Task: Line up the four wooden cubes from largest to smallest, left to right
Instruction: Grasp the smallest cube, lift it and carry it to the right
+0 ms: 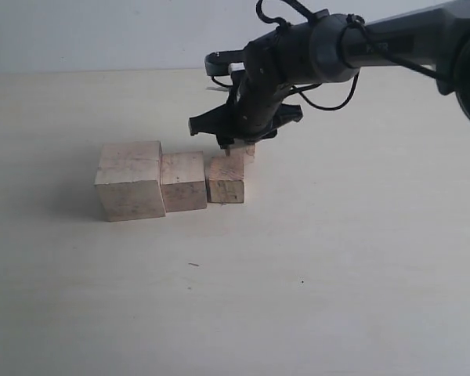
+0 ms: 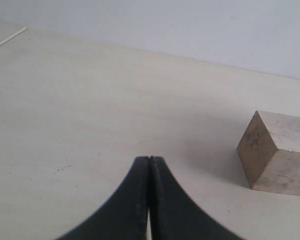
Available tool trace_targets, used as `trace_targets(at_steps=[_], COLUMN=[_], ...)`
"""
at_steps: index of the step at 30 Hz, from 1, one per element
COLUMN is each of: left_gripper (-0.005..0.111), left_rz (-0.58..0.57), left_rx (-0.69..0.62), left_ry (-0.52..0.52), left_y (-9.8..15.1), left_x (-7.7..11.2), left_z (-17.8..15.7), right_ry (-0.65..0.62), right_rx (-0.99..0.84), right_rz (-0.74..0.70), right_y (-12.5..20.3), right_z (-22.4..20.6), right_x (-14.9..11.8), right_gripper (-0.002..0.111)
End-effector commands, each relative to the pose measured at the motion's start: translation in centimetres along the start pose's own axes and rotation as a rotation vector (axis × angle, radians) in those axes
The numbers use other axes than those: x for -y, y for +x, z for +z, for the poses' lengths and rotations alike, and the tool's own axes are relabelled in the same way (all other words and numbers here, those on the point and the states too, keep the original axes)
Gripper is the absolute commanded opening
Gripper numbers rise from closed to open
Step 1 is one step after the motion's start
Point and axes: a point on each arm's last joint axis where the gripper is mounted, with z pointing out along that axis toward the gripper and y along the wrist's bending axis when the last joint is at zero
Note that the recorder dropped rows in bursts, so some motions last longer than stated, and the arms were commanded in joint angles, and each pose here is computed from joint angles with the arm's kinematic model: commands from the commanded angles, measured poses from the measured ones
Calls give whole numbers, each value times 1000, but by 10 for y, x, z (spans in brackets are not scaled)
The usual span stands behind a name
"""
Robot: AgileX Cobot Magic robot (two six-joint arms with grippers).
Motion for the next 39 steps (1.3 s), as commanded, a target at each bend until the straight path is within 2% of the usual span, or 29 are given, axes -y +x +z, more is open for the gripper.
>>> trace_targets(at_steps=[1,6,9,12,14,16,18,21,23,25,27,30,33,39], left_gripper=[0,0,0,0,0,0,0,0,0,0,0,0,0,0], left_rz=[-1,-1,-1,-1,-1,-1,-1,-1,-1,-1,-1,-1,-1,-1], left_rx=[14,14,14,14,14,14,14,14,14,14,14,14,14,14], left_ry=[2,2,2,2,2,2,2,2,2,2,2,2,2,2], left_y=[-1,-1,-1,-1,-1,-1,-1,-1,-1,-1,-1,-1,-1,-1], left_x=[0,0,0,0,0,0,0,0,0,0,0,0,0,0], left_z=[-1,-1,-1,-1,-1,-1,-1,-1,-1,-1,-1,-1,-1,-1], right_ry=[-11,17,41,62,28,-78,-222,-434,-464,-468,-468,-463,-517,-614], right_rx=[79,124,120,82,39,-2,-7,11,2,-5,8,42,56,15], right_rz=[-162,-328,-410,-407,-403,-447,-510,-762,-907,-980,-1008,-966,-924,-1031], right_y=[-20,-36,-43,-45,-41,-33,-26,-10,-1,5,7,5,7,21], right_z=[-49,-96,-118,-127,-126,-124,-121,-119,-114,-108,-105,-98,-91,-64], right_x=[-2,15,40,71,88,100,105,102,103,104,104,103,100,95], right_gripper=[0,0,0,0,0,0,0,0,0,0,0,0,0,0])
